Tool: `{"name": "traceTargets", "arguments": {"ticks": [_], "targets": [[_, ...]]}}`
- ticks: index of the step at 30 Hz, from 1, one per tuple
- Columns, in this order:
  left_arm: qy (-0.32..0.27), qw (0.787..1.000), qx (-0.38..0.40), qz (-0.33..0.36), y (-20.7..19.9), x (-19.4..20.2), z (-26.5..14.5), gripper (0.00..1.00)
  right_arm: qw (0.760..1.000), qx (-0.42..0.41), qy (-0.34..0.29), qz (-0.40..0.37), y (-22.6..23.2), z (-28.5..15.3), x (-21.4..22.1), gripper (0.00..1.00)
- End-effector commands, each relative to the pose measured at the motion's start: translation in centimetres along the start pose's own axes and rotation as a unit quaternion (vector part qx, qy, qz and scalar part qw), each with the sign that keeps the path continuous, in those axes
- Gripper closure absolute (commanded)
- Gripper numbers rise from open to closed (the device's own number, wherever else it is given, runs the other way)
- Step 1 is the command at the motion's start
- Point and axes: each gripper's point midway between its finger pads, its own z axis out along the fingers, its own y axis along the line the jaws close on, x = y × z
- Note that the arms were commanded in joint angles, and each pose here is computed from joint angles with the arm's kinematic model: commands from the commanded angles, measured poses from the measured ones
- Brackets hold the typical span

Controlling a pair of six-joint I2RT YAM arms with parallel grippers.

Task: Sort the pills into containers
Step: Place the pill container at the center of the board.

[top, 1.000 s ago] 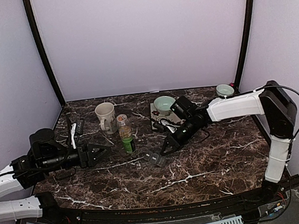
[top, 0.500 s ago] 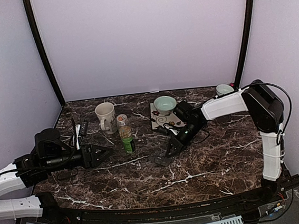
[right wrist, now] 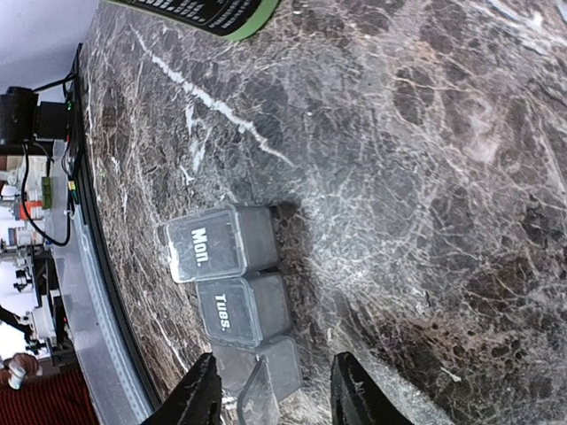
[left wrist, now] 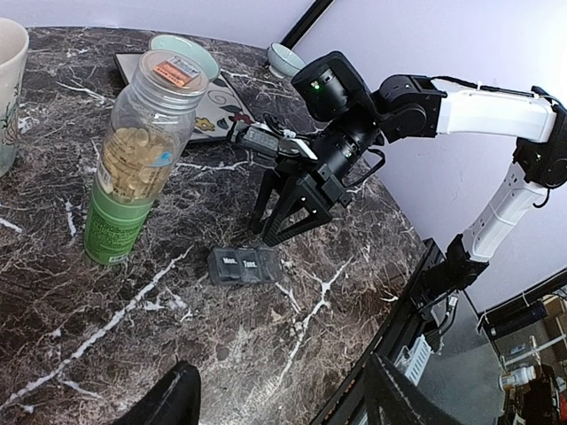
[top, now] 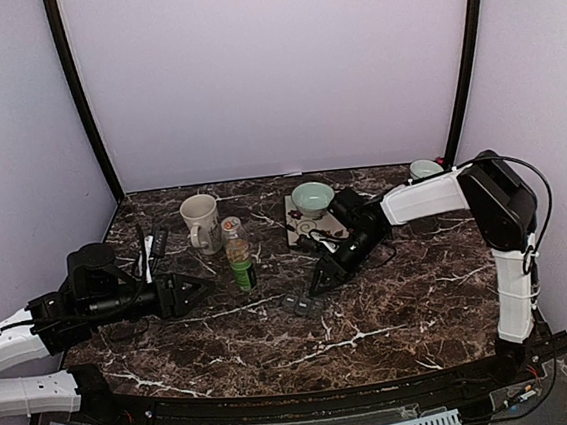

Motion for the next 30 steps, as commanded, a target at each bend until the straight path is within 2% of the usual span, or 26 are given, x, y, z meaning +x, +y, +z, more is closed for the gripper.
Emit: {"name": "traceTargets", "arguments": {"ticks": [1,11,15,23,30], "targets": [[0.000,1.000,0.002,-0.001,-0.3,-0.3,0.0,0.34,1.000,0.009,-0.022,-0.009,0.6,-1.2,-1.3,0.55],[0.010,1.000,-0.004,-0.014,0.6,0.7,0.8,0.36,0.995,0.082,-0.058,-0.016,0.3,-3.7,-2.4,0.51],[0.012,1.000,-0.016,-0.020,1.4,1.4,1.1,0.38,0.988,0.137,-0.072,-0.030,-0.2,-4.9,-2.8,0.49],[0.021,0.998,-0.045,-0.036,2.5,3.5,2.2,0.47,0.955,0.262,-0.076,-0.114,1.1,-5.6,-3.4,0.48],[0.035,0.996,-0.078,-0.041,3.3,6.0,3.9,0.57,0.929,0.318,-0.091,-0.165,2.8,-5.5,-3.7,0.47]]}}
